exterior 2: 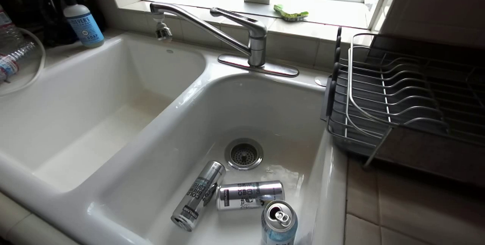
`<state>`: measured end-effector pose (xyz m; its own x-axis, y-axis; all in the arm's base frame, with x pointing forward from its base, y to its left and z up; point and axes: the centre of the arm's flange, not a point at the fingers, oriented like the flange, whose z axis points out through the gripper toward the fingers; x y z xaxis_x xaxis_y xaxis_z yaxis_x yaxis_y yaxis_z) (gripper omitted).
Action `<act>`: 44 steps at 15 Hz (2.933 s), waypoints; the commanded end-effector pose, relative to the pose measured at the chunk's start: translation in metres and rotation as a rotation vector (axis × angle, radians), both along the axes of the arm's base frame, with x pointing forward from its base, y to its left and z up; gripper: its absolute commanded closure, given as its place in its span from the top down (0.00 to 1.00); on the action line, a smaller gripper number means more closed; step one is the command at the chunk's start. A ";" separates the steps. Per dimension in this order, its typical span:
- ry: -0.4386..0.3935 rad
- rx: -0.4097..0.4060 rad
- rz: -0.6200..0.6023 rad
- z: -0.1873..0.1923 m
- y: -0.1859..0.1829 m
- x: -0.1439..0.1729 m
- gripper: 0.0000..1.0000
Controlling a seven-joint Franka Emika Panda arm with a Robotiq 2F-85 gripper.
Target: Take the bottle off the window
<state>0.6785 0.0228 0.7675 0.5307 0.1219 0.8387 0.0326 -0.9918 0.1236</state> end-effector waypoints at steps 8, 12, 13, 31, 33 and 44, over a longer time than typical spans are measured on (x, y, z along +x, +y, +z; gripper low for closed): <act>-0.091 0.114 -0.014 -0.002 -0.016 0.061 1.00; -0.094 0.137 0.000 -0.010 -0.016 0.073 1.00; -0.094 0.137 -0.001 -0.012 -0.015 0.076 1.00; -0.161 0.158 -0.025 -0.034 -0.024 0.103 0.74; -0.169 0.159 -0.026 -0.036 -0.024 0.104 0.58; -0.213 0.124 -0.046 -0.006 -0.026 0.038 0.40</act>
<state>0.7463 -0.0022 0.7471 0.3644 -0.0078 0.9312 -0.0064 -1.0000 -0.0058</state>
